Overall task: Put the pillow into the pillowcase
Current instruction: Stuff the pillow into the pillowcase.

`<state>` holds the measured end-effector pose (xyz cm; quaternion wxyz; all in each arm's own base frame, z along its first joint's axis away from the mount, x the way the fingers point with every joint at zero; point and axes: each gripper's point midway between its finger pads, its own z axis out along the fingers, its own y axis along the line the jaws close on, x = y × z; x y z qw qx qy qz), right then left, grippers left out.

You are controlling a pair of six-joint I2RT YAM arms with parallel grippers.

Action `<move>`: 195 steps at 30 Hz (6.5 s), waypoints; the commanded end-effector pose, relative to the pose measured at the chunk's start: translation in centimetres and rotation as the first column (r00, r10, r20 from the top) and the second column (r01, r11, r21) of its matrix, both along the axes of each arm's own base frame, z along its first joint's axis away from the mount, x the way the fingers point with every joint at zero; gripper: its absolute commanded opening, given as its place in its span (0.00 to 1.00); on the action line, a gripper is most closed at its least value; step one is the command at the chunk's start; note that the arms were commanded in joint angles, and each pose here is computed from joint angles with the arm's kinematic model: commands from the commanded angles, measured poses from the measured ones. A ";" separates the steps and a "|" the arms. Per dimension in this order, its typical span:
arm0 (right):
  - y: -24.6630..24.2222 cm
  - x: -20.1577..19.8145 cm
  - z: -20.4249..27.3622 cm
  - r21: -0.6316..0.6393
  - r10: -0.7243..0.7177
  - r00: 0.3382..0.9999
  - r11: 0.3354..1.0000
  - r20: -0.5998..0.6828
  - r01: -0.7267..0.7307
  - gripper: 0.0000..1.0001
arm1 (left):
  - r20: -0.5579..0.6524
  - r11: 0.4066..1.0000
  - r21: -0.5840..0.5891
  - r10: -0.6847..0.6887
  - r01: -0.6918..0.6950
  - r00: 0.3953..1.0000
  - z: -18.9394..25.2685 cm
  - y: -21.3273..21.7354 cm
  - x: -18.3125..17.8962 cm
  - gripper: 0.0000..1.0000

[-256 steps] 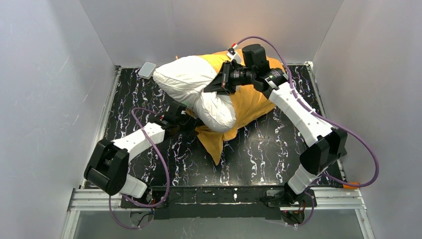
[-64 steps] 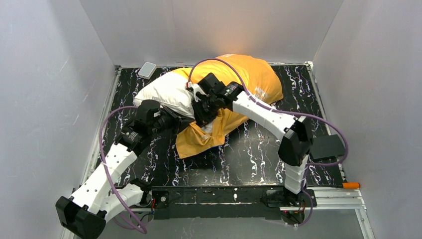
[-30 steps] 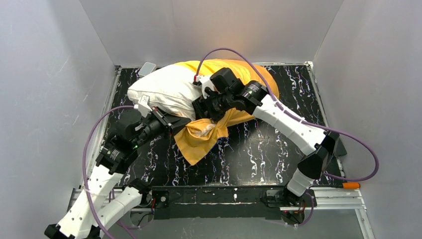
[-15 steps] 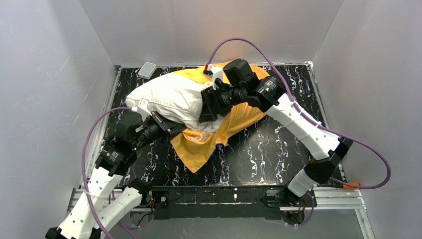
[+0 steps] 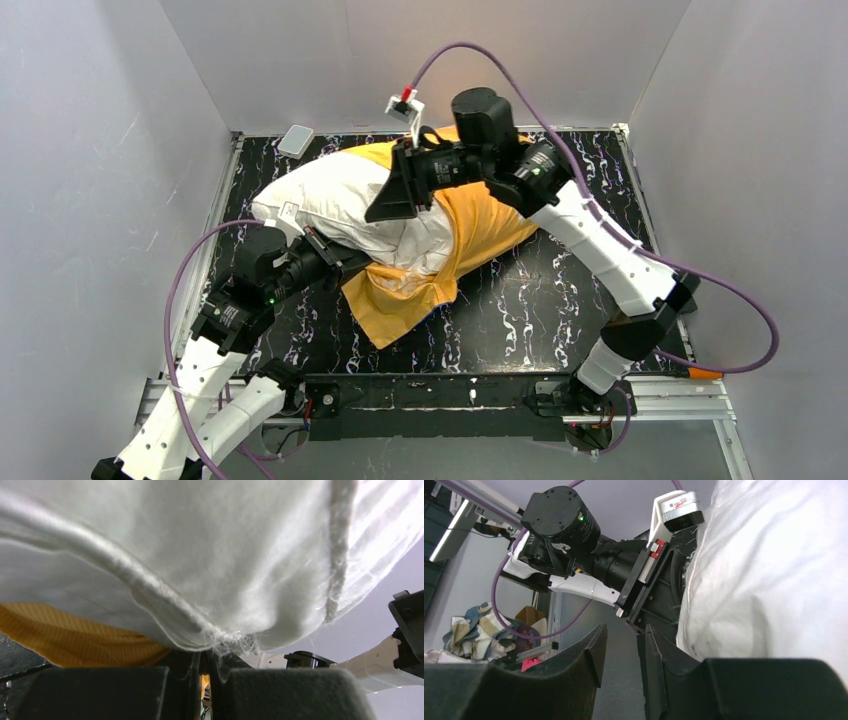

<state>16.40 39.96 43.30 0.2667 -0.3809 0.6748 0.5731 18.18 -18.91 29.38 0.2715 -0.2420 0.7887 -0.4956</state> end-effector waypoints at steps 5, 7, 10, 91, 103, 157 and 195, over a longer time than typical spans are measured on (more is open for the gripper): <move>4.5 3.5 -8.0 -0.247 -0.090 0.994 0.964 0.054 0.101 0.43 | 0.086 0.998 -0.067 -0.014 0.020 0.996 2.8 -0.3 -0.3 0.00; 4.1 5.8 -11.0 -0.348 -0.185 0.978 0.914 0.099 0.208 0.44 | 0.095 0.998 -0.064 -0.010 0.017 0.995 3.2 -0.1 -0.3 0.00; 2.1 7.8 -17.3 -0.562 -0.234 0.961 0.780 0.147 0.276 0.43 | 0.122 0.999 -0.038 0.009 -0.005 0.993 4.2 0.6 -0.6 0.00; 12.6 8.3 -5.7 -0.003 -0.121 0.993 0.993 0.004 0.121 0.72 | 0.179 0.992 -0.125 0.002 0.020 0.984 3.5 -0.6 0.5 0.00; 1.7 9.5 -27.8 -0.770 -0.238 0.957 0.575 0.164 0.275 0.58 | 0.072 0.971 0.123 0.197 -0.205 0.978 -0.3 5.1 -1.0 0.00; -7.4 1.0 -22.8 -0.792 -0.157 0.988 0.602 0.006 0.100 0.61 | -0.276 0.979 0.153 -0.089 0.135 0.957 -11.1 0.3 -2.8 0.67; -11.6 2.0 -30.9 -0.886 -0.121 0.930 0.281 0.348 0.368 0.02 | -0.328 0.993 0.028 -0.098 0.113 0.940 -12.2 -4.5 0.3 0.55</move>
